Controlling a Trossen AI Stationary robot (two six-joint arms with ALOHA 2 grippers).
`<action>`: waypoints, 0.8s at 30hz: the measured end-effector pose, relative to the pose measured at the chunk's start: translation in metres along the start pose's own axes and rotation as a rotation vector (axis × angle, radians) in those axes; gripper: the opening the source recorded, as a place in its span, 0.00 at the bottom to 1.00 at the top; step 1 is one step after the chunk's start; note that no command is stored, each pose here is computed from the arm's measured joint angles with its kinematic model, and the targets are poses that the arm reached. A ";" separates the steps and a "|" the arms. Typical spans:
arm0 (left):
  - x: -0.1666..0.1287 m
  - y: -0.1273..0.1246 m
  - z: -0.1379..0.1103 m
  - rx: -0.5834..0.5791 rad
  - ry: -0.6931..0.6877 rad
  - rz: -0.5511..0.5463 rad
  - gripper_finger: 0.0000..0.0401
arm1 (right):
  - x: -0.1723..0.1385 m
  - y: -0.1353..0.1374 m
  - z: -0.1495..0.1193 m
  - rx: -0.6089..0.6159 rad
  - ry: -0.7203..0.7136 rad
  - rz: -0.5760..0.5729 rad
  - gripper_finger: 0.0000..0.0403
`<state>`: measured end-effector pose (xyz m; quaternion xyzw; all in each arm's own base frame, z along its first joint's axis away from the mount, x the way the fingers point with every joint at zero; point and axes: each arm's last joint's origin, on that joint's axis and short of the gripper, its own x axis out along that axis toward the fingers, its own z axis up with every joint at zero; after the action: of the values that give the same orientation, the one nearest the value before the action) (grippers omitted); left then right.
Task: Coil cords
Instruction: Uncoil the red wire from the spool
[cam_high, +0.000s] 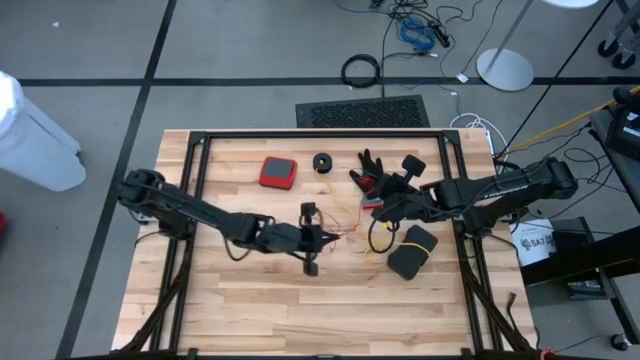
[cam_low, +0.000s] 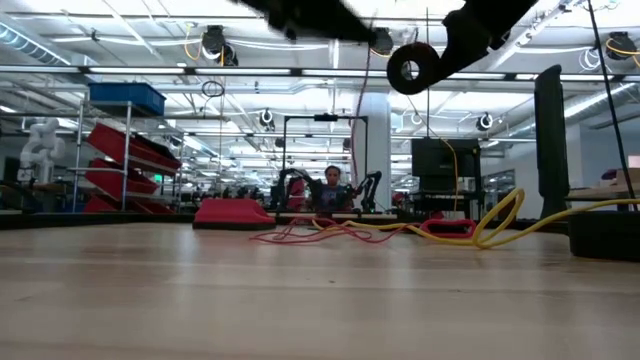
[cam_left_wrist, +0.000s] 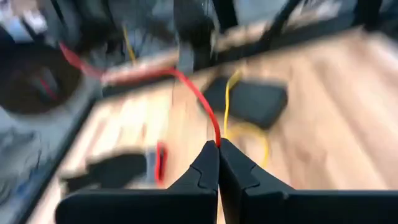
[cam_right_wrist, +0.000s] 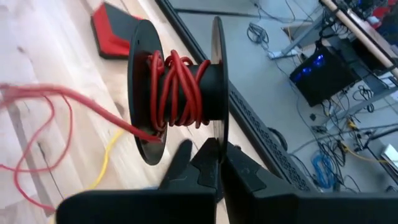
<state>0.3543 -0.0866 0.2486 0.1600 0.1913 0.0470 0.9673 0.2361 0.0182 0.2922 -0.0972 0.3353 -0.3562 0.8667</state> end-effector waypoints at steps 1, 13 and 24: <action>0.004 0.000 -0.006 -0.003 0.042 0.012 0.00 | 0.000 0.000 0.001 0.002 -0.011 0.003 0.00; 0.034 0.034 -0.054 -0.018 0.323 0.201 0.00 | -0.001 0.003 0.009 -0.008 -0.070 0.025 0.00; 0.036 0.051 -0.066 -0.094 0.405 0.192 0.29 | -0.008 0.006 0.006 -0.035 -0.069 0.041 0.00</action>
<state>0.3609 -0.0135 0.1948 0.1194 0.3630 0.1789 0.9066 0.2392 0.0274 0.2981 -0.1178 0.3134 -0.3290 0.8830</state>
